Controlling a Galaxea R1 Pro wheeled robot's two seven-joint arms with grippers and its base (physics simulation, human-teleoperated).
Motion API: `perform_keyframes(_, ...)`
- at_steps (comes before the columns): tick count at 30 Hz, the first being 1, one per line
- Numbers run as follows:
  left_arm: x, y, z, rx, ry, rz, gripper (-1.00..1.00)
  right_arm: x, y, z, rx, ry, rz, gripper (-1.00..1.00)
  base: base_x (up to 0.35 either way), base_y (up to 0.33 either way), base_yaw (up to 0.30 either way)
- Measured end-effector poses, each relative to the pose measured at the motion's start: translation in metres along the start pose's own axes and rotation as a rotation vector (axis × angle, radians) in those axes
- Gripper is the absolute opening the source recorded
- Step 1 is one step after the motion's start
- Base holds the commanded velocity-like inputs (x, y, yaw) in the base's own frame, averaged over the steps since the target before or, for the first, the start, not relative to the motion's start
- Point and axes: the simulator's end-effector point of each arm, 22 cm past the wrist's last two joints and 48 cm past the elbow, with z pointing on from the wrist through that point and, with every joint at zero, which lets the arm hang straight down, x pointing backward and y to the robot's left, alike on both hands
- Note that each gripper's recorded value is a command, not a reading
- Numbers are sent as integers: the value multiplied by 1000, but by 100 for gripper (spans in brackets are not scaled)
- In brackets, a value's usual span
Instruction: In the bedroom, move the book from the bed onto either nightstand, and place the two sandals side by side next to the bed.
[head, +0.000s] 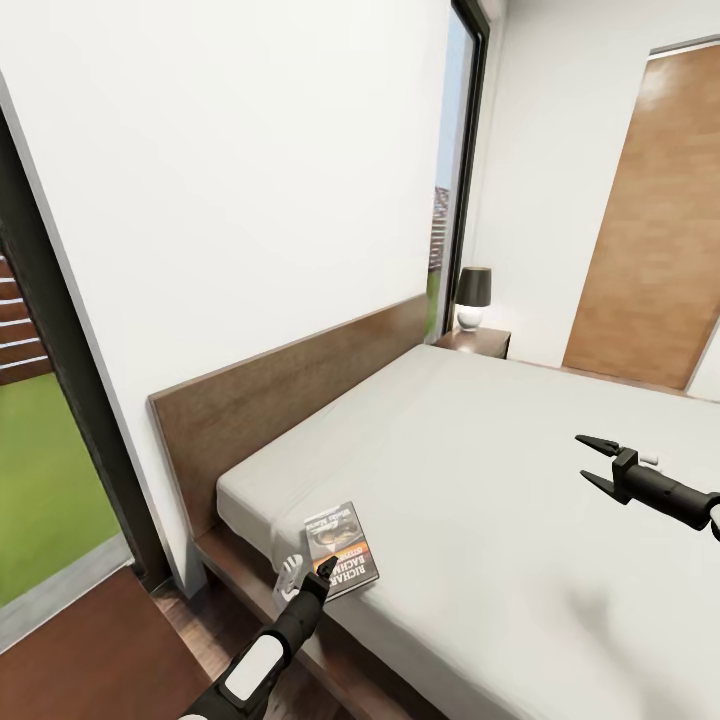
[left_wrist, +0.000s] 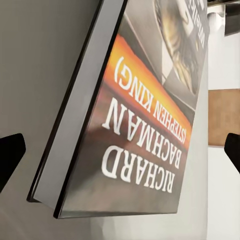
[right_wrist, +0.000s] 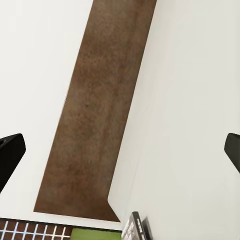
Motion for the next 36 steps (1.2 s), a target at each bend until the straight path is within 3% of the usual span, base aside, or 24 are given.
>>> perform_keyframes(21,0,-1,0,2,2,-1,100,0,0,0,-1,0,1,100,0,0,0)
perform_keyframes(22,0,-1,0,2,2,-2,-100,0,0,0,-1,0,1,100,0,0,0)
perform_keyframes(36,0,-3,0,9,1,-2,-100,0,0,0,-1,0,1,100,0,0,0)
